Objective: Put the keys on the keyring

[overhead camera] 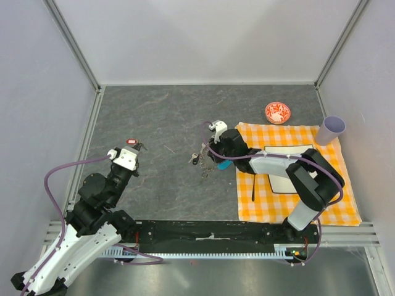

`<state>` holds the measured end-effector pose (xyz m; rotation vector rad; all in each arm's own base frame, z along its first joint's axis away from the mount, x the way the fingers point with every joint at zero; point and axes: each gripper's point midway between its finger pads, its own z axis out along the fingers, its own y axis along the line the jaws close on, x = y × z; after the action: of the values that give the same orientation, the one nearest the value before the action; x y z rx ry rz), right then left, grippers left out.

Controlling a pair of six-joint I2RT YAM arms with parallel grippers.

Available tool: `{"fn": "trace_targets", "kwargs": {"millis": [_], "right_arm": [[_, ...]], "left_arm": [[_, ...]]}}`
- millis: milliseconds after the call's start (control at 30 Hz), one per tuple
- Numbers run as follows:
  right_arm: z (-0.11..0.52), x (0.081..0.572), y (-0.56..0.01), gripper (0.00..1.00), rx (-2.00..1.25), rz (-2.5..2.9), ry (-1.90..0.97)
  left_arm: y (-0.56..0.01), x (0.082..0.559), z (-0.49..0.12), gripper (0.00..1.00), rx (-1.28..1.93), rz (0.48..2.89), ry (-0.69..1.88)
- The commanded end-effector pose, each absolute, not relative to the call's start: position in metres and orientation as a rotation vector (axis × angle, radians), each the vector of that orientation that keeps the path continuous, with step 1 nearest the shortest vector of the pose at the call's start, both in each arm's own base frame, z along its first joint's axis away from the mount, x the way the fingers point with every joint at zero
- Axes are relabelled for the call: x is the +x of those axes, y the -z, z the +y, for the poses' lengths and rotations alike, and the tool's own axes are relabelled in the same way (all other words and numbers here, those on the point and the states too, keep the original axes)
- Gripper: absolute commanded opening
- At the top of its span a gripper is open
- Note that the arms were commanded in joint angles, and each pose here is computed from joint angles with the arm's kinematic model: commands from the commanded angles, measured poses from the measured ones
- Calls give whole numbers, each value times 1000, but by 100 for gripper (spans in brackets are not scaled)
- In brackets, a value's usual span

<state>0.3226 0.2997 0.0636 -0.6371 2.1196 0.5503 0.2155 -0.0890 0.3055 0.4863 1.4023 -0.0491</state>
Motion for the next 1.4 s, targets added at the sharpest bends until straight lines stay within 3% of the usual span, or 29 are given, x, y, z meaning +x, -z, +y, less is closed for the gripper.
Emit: {"fn": "trace_targets", "kwargs": {"millis": [0,867,1200,1367], "right_arm": [[323,325,-81,27,-511,2030,-765],[328,329,-32,25,-470,2130,-801],[344,319,-39,21,-643,2107,-841],[350,317,-47,11,-744,2090,-816]], "left_arm": [[-317,214,-91,2,439,1373,104],[-315,215,-92,2,442,1380,101],[-316,214,-92,2,443,1378,105],[-316,215,-92,2,443,1379,105]]}}
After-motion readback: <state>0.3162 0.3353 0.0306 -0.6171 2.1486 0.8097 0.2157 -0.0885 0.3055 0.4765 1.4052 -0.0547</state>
